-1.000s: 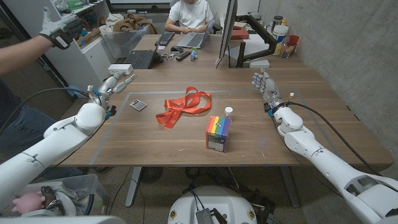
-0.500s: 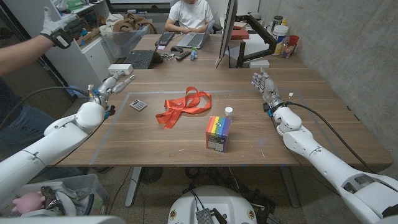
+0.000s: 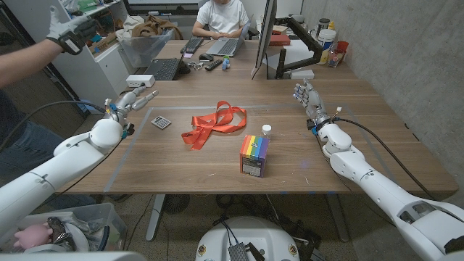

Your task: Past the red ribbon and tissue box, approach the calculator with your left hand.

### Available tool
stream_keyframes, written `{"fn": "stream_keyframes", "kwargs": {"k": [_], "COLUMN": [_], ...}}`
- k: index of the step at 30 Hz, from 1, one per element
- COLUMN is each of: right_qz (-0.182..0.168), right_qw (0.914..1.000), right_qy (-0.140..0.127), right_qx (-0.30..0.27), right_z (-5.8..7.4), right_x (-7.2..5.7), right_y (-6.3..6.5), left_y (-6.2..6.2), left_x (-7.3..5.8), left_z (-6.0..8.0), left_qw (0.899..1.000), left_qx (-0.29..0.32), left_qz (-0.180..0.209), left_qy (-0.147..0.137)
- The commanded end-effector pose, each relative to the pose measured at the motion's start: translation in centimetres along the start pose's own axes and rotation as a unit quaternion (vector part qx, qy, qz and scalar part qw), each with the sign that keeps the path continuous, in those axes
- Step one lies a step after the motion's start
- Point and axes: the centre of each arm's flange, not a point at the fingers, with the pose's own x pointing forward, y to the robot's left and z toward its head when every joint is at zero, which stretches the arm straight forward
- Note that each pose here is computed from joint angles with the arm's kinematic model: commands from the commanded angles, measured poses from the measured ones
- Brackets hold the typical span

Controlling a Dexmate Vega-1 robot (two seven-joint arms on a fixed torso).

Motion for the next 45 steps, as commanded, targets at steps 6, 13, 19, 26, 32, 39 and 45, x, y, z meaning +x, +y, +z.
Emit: {"fn": "stream_keyframes", "kwargs": {"k": [6,13,19,26,32,39,45], "right_qz": [0.005,0.005,0.003,0.003,0.004,0.006,0.005], "right_qw": [0.9997,0.9996,0.9997,0.9997,0.9997,0.9997,0.9997], "right_qy": [-0.007,-0.007,-0.006,-0.005,-0.005,-0.007,-0.006], "right_qx": [-0.024,-0.026,-0.025,-0.023,-0.024,-0.025,-0.022], "right_z": [0.5,0.4,0.2,0.0,0.0,0.0,-0.3], "right_x": [0.5,0.6,0.6,0.8,1.1,1.3,1.3], "right_y": [0.0,-0.1,-0.2,-0.2,-0.2,-0.1,-0.2], "left_y": [-1.0,-1.2,-1.3,-1.5,-1.4,-1.3,-1.5], "left_x": [1.0,1.6,2.1,2.4,2.5,2.9,3.1], "left_z": [-0.5,-0.2,-0.1,-0.1,-0.4,-0.5,-0.4], "left_qw": [1.000,0.999,0.999,0.997,0.997,0.996,0.995], "left_qx": [0.014,0.025,0.038,0.062,0.065,0.076,0.081], "left_qz": [-0.016,-0.019,-0.025,-0.017,-0.013,-0.011,-0.009], "left_qy": [0.014,0.021,0.022,0.034,0.042,0.054,0.057]}}
